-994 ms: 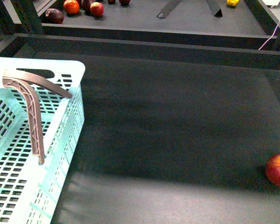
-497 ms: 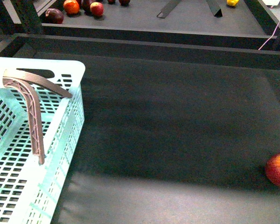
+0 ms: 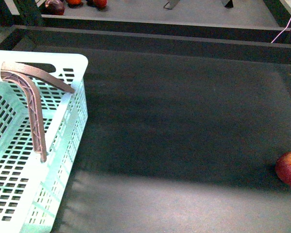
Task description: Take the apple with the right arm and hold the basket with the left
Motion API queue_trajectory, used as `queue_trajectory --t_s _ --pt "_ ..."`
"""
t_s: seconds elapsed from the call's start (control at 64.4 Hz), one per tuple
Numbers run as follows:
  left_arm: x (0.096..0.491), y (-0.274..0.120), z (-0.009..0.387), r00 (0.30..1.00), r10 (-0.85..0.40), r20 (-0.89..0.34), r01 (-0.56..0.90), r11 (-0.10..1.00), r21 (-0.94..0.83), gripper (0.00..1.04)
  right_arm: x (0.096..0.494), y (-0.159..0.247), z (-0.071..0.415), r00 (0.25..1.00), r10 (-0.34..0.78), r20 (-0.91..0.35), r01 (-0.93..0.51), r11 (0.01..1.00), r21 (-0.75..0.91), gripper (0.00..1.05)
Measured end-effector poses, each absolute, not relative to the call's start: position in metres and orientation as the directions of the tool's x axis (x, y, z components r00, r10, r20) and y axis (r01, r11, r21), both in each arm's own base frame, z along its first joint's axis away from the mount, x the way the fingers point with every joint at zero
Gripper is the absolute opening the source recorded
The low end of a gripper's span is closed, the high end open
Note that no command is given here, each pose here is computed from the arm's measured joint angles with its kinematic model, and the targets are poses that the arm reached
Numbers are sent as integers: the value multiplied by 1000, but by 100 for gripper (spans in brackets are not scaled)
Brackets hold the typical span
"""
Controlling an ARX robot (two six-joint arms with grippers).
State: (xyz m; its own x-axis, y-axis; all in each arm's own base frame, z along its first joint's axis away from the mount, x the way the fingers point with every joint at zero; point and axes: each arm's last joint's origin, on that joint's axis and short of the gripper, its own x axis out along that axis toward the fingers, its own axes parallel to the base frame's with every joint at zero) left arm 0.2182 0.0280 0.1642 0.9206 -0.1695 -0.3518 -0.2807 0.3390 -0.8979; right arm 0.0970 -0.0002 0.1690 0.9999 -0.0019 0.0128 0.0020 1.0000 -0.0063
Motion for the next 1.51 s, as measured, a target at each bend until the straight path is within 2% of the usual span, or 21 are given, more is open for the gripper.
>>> queue_trajectory --t_s 0.248,0.388,0.761,1.149,1.273,1.506 --pt "264 31 130 871 -134 -474 -428 270 -863 98 97 0 169 1000 -2 13 2 1000 -7 96" --pt "288 35 132 877 -120 -465 -425 255 -868 98 97 0 169 1000 -2 13 2 1000 -6 96" --pt "319 36 125 869 -93 -485 -449 260 -855 97 97 0 169 1000 -2 13 2 1000 -6 96" --pt "329 33 127 864 -82 -496 -459 276 -845 26 97 0 169 1000 -2 13 2 1000 -6 96" --pt "323 28 128 859 -90 -504 -464 280 -841 22 97 0 169 1000 -2 13 2 1000 -6 96" --pt "301 22 149 868 -131 -478 -429 283 -857 21 97 0 169 1000 -2 13 2 1000 -6 96"
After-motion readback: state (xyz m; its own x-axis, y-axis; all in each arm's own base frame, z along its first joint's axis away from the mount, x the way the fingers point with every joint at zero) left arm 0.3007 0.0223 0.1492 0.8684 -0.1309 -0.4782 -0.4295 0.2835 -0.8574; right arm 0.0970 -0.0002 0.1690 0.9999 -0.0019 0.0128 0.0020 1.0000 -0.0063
